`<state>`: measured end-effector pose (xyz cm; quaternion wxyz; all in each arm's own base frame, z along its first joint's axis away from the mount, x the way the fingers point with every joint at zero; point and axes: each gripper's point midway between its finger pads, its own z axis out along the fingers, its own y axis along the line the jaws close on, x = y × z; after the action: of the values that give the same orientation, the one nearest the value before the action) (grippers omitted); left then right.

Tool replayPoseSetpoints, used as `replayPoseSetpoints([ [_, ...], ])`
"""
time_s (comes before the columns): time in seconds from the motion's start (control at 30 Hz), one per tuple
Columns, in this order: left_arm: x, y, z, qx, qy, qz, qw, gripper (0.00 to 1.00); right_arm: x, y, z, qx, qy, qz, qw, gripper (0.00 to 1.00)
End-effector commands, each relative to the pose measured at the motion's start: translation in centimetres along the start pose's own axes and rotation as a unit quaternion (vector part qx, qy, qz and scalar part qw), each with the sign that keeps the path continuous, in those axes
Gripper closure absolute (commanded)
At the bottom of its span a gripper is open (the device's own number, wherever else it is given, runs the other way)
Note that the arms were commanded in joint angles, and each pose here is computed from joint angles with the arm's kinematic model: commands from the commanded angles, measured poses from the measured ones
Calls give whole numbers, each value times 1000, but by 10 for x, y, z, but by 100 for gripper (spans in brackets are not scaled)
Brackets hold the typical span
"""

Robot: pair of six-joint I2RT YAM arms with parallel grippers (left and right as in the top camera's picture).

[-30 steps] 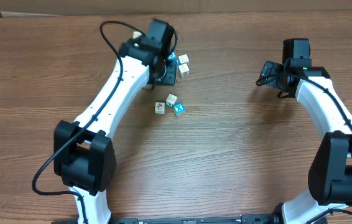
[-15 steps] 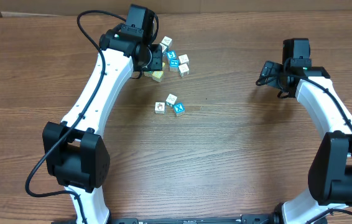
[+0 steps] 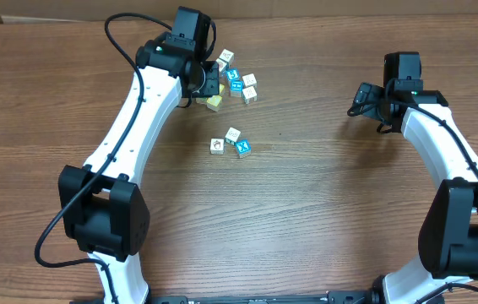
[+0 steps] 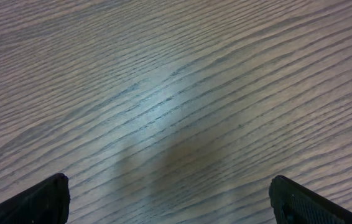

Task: Form a circle

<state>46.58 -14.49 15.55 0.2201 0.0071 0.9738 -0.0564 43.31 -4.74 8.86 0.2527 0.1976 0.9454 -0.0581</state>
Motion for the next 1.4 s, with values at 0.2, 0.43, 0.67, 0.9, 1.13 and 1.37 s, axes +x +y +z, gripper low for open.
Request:
replayPoseSetpoints([
  [0.2, 18, -23, 33, 8, 36, 30, 999, 96, -8, -1, -6, 0, -14, 4, 1000, 0],
  [0.43, 34, -48, 66, 45, 64, 92, 993, 96, -8, -1, -6, 0, -14, 4, 1000, 0],
  [0.67, 48, -50, 92, 42, 87, 110, 989, 96, -8, -1, -6, 0, -14, 4, 1000, 0],
  [0.9, 58, -51, 106, 46, 106, 109, 987, 96, -8, -1, -6, 0, -14, 4, 1000, 0],
  [1.13, 72, -59, 122, 74, 130, 116, 982, 96, -8, -1, -6, 0, -14, 4, 1000, 0],
  [1.37, 73, -59, 122, 75, 131, 117, 982, 96, -8, -1, -6, 0, -14, 4, 1000, 0],
])
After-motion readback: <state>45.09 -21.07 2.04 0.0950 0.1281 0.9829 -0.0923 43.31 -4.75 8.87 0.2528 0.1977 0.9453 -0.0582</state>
